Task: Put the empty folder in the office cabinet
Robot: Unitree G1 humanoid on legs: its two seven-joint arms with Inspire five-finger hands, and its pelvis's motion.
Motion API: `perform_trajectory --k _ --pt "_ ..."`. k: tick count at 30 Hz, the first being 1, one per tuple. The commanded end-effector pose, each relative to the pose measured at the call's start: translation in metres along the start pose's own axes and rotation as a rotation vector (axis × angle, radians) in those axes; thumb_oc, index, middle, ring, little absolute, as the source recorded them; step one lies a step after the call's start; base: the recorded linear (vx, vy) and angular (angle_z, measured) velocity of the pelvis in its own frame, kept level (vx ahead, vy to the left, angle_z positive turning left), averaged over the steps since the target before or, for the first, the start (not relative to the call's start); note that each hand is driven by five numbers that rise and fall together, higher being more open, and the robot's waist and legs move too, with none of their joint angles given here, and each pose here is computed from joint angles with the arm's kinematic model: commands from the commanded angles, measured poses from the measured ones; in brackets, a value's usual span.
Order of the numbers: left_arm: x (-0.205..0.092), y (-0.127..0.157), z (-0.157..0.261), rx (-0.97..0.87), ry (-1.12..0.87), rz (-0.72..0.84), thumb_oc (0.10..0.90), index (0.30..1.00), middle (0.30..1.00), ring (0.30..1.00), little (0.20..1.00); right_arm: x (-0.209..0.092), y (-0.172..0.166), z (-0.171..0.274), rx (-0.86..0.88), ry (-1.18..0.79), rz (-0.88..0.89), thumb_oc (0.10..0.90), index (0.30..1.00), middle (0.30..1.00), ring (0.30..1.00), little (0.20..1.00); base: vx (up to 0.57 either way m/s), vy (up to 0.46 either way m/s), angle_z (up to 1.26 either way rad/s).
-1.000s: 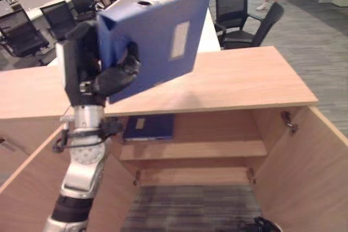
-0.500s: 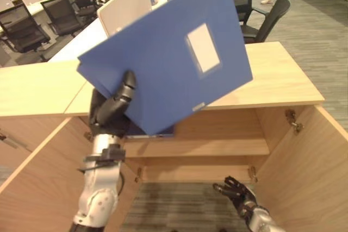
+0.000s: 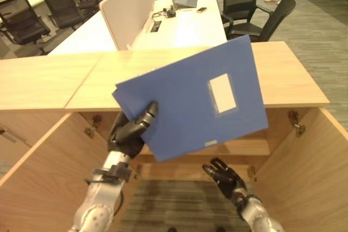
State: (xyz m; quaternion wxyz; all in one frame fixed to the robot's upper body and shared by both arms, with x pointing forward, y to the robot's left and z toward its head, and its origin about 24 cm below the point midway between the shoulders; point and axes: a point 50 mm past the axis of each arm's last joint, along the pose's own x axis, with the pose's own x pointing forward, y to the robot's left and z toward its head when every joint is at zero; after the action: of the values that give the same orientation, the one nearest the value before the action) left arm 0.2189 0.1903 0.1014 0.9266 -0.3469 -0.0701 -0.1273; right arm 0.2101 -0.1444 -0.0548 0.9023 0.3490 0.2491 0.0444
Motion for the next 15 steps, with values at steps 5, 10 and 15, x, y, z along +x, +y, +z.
perform_trajectory --k 5,10,15 --pt "0.013 -0.032 0.034 0.020 -0.217 -0.220 0.400 0.300 0.300 0.300 0.300 -0.007 0.098 0.045 0.082 -0.172 0.600 0.800 0.900 0.900 0.900 0.900 0.00 0.000 0.00" --pt "0.014 -0.031 0.031 0.015 -0.238 -0.214 0.400 0.300 0.300 0.300 0.300 -0.019 0.122 0.057 0.074 -0.217 0.774 0.800 0.900 0.900 0.900 0.900 0.00 0.002 -0.01" --pt "0.015 -0.030 0.026 -0.005 -0.245 -0.210 0.400 0.300 0.300 0.300 0.300 -0.022 0.135 0.063 0.072 -0.246 0.843 0.800 0.900 0.900 0.900 0.900 0.00 0.000 0.00"
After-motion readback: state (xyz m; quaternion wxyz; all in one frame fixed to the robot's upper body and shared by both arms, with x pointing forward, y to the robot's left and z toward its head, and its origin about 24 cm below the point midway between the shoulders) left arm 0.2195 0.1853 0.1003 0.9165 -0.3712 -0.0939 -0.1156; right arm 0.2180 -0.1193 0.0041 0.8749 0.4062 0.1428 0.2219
